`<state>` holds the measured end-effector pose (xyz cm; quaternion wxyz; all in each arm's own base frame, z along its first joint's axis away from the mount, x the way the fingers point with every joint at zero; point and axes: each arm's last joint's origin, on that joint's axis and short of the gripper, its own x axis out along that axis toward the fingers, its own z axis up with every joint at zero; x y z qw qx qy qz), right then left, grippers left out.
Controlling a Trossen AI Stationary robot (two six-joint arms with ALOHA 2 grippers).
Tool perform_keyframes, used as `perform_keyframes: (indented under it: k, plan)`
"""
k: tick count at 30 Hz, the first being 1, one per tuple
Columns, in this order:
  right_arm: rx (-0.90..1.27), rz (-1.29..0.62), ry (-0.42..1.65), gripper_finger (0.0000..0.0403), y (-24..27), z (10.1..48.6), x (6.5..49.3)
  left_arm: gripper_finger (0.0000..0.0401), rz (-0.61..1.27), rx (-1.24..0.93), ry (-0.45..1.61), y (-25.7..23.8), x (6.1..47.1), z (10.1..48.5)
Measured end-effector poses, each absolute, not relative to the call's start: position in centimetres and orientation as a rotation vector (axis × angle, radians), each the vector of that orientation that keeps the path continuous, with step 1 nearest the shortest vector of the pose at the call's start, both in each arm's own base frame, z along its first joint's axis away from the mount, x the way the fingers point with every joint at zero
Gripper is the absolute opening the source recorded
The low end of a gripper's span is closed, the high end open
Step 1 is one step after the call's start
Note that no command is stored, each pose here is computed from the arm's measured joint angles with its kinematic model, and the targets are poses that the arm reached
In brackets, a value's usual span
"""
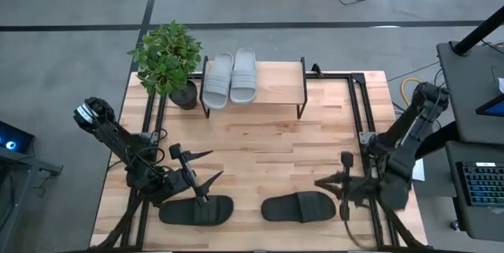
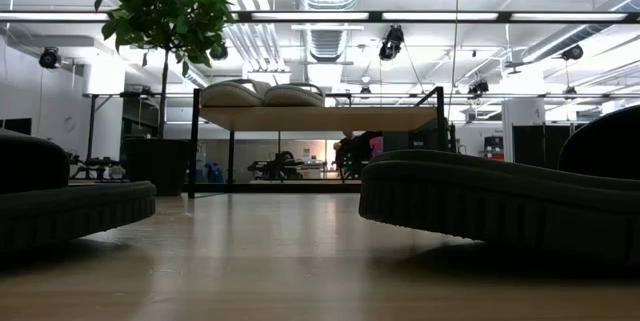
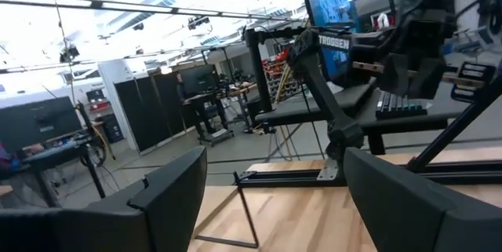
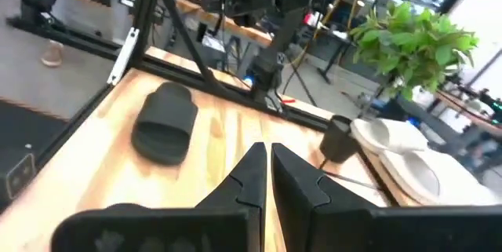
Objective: Pick and place slides into the shelf
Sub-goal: Put the right black slipper on the shelf
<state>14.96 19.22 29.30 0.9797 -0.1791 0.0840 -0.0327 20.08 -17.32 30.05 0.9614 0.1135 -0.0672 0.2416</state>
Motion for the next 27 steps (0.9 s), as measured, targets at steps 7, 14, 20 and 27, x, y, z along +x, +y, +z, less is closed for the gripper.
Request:
perform_keyframes:
  k: [7,14,20,27]
  plan:
    - [-0.207,0.033,0.232,0.0013,23.3,29.1,15.0,0.0283,0.484,0.203,-0.145,-17.3,19.9,30.2]
    - [-0.273,0.141,0.39,0.0069,26.6,26.6,15.5,0.0283,0.484,0.199,-0.148,-17.3,19.8,30.4]
    - [-0.359,-0.001,0.594,0.016,27.6,24.0,15.9,0.0283,0.485,0.197,-0.152,-17.1,19.7,30.6]
    - [-0.355,-0.275,0.901,0.0202,26.9,23.7,15.0,0.0283,0.485,0.198,-0.152,-17.1,19.7,30.7]
